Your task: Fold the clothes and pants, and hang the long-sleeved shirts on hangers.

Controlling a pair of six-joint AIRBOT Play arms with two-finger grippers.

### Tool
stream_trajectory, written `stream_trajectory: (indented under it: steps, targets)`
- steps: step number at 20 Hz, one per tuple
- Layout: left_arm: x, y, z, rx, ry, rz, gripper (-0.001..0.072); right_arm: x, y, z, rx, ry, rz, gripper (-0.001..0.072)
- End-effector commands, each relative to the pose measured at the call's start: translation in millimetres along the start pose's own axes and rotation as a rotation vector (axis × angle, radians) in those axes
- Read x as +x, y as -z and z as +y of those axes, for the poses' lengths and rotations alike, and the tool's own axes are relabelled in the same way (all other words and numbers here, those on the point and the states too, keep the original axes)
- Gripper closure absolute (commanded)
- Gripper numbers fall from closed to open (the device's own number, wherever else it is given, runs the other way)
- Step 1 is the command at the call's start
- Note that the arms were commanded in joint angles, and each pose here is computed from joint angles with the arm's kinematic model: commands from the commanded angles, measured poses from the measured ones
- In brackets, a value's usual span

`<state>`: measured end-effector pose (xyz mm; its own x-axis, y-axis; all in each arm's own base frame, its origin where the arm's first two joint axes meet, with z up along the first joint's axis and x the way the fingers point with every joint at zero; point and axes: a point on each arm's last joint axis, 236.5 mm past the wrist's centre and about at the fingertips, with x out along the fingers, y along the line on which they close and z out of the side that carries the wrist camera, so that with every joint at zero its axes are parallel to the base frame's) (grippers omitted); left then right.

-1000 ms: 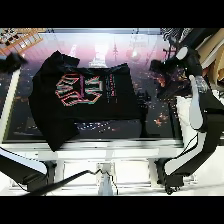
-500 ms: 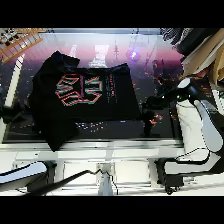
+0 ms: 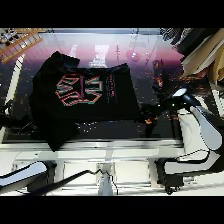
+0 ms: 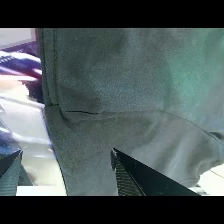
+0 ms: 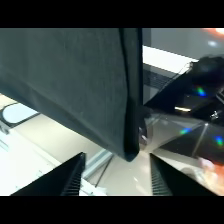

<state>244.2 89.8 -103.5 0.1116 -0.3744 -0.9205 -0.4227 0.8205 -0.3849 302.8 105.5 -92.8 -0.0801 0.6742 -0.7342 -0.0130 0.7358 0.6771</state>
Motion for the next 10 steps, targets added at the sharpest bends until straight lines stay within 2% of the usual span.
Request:
stream_trajectory:
  steps: [1, 3, 4, 5, 6, 7, 10]
  targets:
    - [9, -4, 7, 0.005, -0.022, -0.008, 0.0137, 9, 0, 5, -0.017, -0.031, 0.009, 0.0302]
    - [19, -2, 0, 0.002, 0.005, 0.024, 0.0139, 18, 3, 11, -0.047, -0.020, 0.030, 0.0302]
    - [24, 2, -2, 0.006, 0.011, 0.051, 0.0183, 23, 4, 16, -0.062, -0.017, 0.042, 0.0315]
    - [28, 6, -4, 0.008, 0.018, 0.076, 0.0462, 27, 5, 19, -0.074, -0.014, 0.051, 0.0407]
    - [28, 10, -5, 0.009, 0.026, 0.094, 0.0683, 28, 5, 20, -0.078, -0.010, 0.049, 0.0574]
    - [25, 13, -7, 0.014, 0.033, 0.105, 0.0698, 28, 2, 19, -0.067, -0.005, 0.037, 0.0679]
    - [3, 0, -22, -0.010, 0.111, 0.034, 0.0699, 15, -9, 27, -0.096, 0.008, -0.015, 0.0701]
